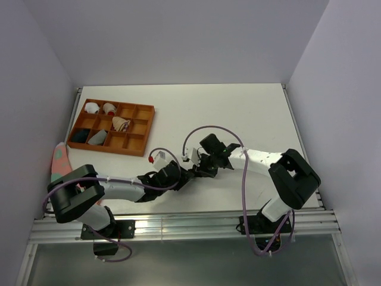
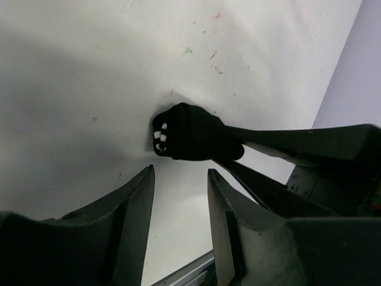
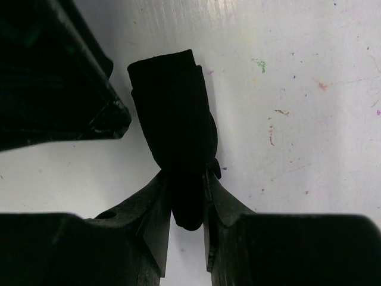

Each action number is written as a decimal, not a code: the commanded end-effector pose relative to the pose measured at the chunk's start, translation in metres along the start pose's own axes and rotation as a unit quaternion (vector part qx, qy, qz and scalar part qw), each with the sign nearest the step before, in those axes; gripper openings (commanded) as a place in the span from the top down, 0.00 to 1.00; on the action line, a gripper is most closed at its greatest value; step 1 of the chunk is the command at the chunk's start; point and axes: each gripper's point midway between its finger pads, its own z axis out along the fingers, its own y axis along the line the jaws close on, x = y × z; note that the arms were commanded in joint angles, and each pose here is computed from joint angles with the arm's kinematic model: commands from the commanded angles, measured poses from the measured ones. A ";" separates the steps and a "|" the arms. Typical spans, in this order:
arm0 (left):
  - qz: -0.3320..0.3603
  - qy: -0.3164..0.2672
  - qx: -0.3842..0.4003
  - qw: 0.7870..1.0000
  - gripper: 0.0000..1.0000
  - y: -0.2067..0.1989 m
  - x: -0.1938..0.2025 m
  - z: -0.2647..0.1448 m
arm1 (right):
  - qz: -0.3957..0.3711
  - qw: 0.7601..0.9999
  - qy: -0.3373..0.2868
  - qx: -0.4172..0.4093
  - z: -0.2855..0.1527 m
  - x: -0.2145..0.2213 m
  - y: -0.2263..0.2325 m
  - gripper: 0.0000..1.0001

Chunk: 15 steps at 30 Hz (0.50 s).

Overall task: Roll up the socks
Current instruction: Roll the sock at the center of the board, then pick up the sock at the center of the board.

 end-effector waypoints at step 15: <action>-0.128 -0.084 -0.018 0.988 0.47 -0.009 0.010 0.028 | 0.056 0.995 0.049 -0.074 0.004 0.025 0.036 0.89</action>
